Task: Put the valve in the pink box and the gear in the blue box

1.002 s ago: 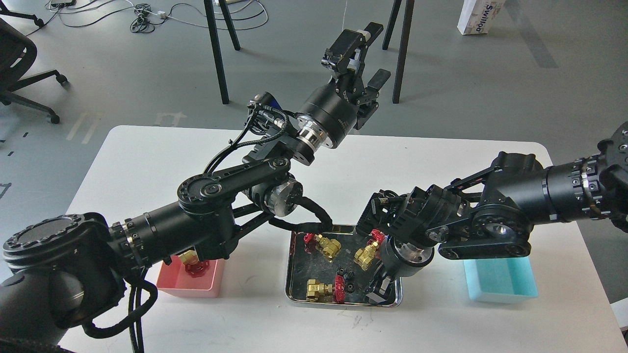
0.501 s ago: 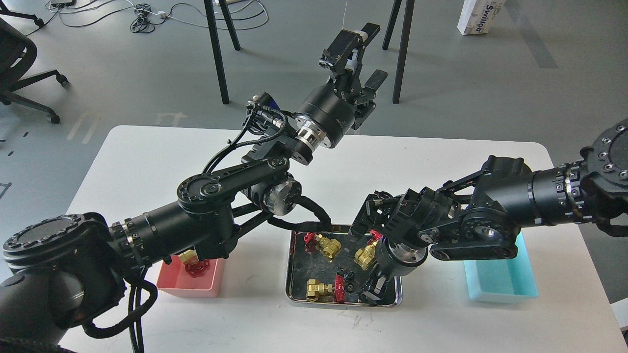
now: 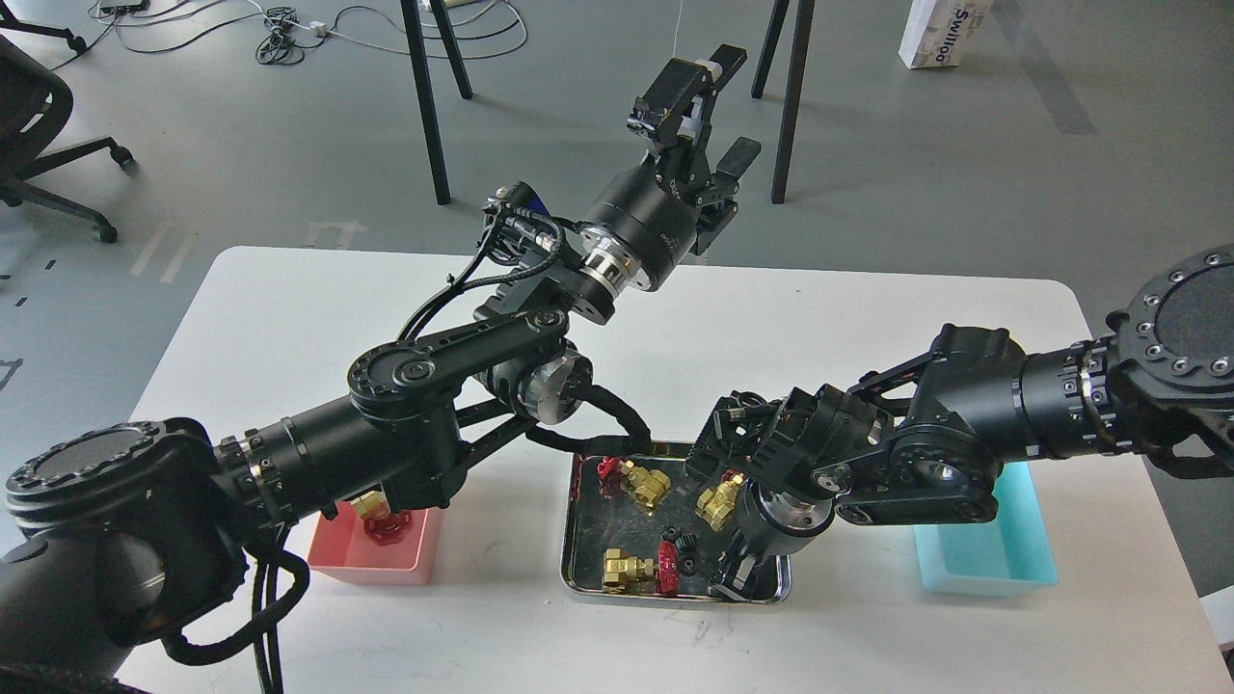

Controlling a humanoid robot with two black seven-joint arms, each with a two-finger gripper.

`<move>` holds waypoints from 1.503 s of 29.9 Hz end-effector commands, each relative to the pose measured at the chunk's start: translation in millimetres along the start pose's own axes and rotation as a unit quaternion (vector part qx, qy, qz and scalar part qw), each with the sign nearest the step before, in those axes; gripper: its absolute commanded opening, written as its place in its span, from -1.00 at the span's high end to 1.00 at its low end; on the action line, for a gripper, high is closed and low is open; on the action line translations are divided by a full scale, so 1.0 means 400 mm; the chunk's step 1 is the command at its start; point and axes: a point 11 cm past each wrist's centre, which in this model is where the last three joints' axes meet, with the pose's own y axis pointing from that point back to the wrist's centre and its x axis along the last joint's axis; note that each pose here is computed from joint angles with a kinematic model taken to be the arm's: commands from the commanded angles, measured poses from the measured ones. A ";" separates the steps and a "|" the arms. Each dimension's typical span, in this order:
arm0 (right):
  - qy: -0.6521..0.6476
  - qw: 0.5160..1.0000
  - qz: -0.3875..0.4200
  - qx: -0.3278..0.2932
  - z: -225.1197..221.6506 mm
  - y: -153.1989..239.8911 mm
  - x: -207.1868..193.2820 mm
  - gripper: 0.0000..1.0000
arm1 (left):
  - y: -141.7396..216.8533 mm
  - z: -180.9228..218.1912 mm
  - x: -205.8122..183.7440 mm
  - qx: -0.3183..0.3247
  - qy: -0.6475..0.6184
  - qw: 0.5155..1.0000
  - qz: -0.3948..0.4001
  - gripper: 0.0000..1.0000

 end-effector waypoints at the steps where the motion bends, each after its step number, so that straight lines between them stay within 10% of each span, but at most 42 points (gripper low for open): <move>1: 0.000 1.000 0.001 0.000 0.000 0.001 0.001 0.04 | 0.001 -0.001 0.000 0.000 0.000 1.000 0.000 -0.93; 45: -0.042 0.998 0.052 -0.011 0.060 0.130 0.064 0.80 | 0.006 -0.009 0.000 0.003 -0.001 1.000 0.000 -0.95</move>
